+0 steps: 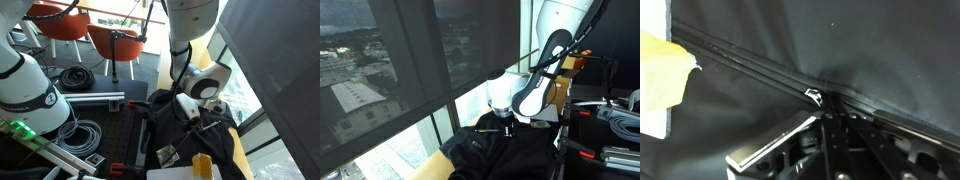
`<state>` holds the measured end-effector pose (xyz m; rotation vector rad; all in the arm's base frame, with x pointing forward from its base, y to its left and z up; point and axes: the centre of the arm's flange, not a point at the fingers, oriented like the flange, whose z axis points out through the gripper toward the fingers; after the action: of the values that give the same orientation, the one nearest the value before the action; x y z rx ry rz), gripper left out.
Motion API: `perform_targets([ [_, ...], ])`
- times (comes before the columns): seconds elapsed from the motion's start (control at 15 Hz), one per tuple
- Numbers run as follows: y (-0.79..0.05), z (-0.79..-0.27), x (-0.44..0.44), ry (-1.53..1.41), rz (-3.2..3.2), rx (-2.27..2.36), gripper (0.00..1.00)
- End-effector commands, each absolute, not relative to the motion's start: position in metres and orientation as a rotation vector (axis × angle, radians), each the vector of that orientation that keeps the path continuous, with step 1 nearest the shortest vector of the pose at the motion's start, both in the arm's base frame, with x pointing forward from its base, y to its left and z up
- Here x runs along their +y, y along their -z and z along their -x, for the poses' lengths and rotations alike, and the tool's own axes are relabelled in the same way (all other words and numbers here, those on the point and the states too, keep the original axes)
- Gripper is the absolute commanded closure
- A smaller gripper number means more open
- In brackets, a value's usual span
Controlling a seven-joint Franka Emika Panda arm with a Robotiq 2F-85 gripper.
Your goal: Close the zip of the jersey
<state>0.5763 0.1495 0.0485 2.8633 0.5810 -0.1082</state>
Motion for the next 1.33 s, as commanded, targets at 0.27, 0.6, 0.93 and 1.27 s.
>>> perform_targets([
  [0.27, -0.044, -0.603, 0.205, 0.101, -2.777, 0.673, 0.99],
  [0.6, -0.055, -0.604, 0.238, 0.098, -2.749, 0.72, 0.99],
  [0.93, -0.063, -0.606, 0.273, 0.051, -2.737, 0.774, 0.99],
  [1.27, -0.061, -0.607, 0.3, 0.034, -2.725, 0.819, 0.99],
])
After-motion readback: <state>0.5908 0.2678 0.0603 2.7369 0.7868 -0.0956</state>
